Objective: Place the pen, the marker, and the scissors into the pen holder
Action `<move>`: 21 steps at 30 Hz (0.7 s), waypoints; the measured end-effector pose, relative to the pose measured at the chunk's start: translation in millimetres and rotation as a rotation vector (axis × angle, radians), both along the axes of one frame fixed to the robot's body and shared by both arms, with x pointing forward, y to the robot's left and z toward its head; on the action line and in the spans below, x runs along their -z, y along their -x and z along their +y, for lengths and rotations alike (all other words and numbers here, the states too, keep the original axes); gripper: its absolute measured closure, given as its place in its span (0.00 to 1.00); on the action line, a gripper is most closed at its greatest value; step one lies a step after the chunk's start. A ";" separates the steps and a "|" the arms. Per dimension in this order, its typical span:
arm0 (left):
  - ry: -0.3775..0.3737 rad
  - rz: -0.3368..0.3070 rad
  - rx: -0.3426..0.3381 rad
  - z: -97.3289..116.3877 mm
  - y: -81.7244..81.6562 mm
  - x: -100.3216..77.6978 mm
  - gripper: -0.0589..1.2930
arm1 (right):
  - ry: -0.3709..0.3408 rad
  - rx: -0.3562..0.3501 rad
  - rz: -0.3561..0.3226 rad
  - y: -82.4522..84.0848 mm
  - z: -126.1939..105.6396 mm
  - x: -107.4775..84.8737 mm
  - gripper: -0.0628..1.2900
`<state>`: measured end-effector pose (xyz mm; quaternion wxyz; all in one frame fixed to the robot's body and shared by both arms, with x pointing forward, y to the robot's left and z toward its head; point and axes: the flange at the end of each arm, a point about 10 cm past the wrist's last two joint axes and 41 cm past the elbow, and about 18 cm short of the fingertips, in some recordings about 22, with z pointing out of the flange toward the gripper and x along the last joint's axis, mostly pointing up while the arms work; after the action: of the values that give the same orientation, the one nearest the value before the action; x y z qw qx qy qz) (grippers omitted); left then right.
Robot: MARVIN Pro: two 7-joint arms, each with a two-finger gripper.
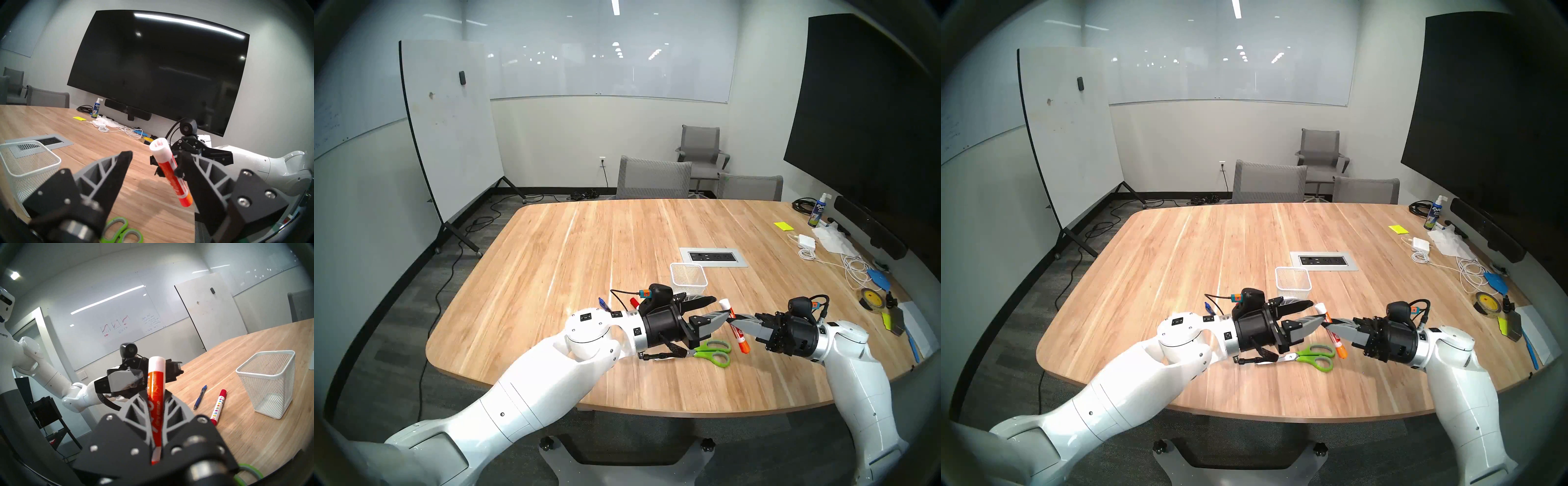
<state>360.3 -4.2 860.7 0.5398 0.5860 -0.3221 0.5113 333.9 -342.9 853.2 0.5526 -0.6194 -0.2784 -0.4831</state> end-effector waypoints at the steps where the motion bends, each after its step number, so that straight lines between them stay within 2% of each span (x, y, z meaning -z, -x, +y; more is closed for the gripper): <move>1: 0.000 0.000 0.000 -0.1 0.0 0.0 0.41 | 0.000 -0.001 0.000 0.1 0.0 0.1 0.91; 4: 0.001 -0.001 0.003 -0.3 -0.1 0.0 0.38 | 0.001 -0.003 -0.002 0.6 0.1 0.3 0.91; 13: 0.006 -0.005 0.012 -1.6 0.3 -0.5 0.41 | 0.004 -0.007 -0.005 1.6 0.0 1.5 0.91; 15: 0.007 -0.006 0.014 -2.0 0.5 -0.5 0.43 | 0.005 -0.007 -0.005 1.9 0.0 1.8 0.91; 17: 0.008 -0.007 0.015 -2.4 0.7 -0.5 0.50 | 0.005 -0.008 -0.006 2.1 0.1 2.1 0.91; 21: 0.010 -0.008 0.018 -2.9 0.9 -0.4 0.52 | 0.006 -0.008 -0.007 2.3 0.2 2.5 0.91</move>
<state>359.3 -7.2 861.2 0.5460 0.5785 -0.3268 0.5103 331.6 -342.7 850.7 0.5517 -0.6183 -0.2845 -0.4820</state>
